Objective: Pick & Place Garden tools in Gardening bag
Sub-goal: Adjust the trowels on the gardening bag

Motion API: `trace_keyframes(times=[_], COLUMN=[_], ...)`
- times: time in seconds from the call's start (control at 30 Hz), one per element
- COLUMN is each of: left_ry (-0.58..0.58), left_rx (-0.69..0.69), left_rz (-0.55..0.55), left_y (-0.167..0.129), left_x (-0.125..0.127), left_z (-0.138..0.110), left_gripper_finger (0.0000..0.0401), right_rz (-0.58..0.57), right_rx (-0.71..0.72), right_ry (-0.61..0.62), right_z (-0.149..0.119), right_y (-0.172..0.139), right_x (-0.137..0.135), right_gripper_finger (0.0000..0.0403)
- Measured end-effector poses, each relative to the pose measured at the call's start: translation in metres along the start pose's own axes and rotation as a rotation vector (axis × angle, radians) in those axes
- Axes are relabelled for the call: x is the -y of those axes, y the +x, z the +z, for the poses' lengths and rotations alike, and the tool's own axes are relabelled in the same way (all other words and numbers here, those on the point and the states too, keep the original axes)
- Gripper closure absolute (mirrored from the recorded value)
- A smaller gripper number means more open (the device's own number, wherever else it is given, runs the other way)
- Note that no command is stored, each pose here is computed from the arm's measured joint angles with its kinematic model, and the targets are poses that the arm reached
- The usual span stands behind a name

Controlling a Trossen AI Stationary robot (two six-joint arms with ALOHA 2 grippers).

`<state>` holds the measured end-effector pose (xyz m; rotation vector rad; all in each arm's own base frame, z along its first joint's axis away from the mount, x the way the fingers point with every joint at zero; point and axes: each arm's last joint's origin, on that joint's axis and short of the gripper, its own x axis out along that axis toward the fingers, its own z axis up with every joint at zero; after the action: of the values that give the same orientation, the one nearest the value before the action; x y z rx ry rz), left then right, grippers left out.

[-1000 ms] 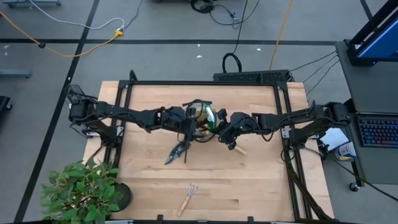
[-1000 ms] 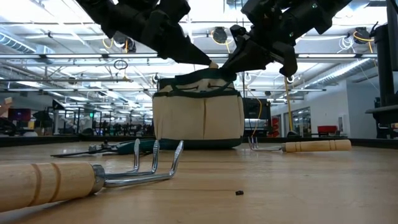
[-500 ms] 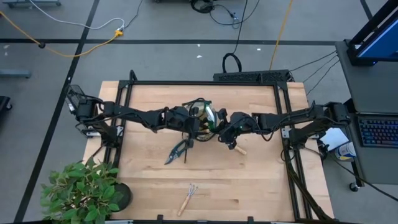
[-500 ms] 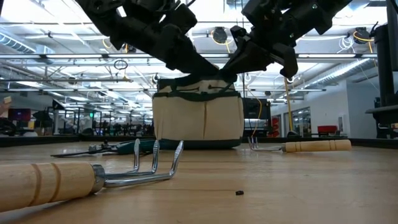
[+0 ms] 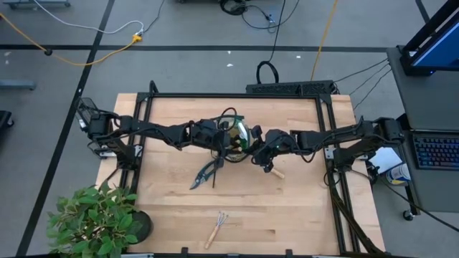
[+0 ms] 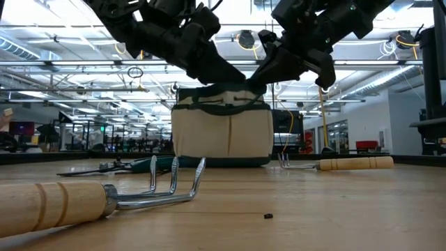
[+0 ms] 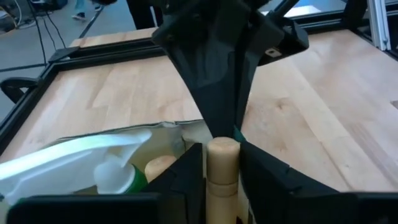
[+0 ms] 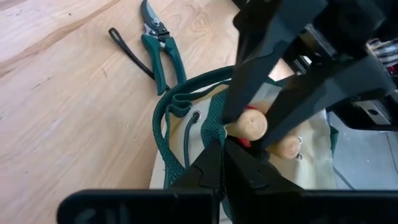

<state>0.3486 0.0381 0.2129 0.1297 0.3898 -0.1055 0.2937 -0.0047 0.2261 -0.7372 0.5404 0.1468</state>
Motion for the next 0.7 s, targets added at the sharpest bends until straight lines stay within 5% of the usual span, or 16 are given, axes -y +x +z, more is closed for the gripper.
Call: trace_keyframes(times=[0.7], left_ry=[-0.041], left_rx=[0.015], left_rz=[0.034], left_y=[0.011], left_x=[-0.011], left_z=[-0.010], left_gripper_finger=[0.0324], right_rz=[0.033], right_rx=[0.075], right_ry=[-0.007], right_z=[0.004], right_y=[0.000], right_x=[0.000], right_gripper_finger=[0.0403])
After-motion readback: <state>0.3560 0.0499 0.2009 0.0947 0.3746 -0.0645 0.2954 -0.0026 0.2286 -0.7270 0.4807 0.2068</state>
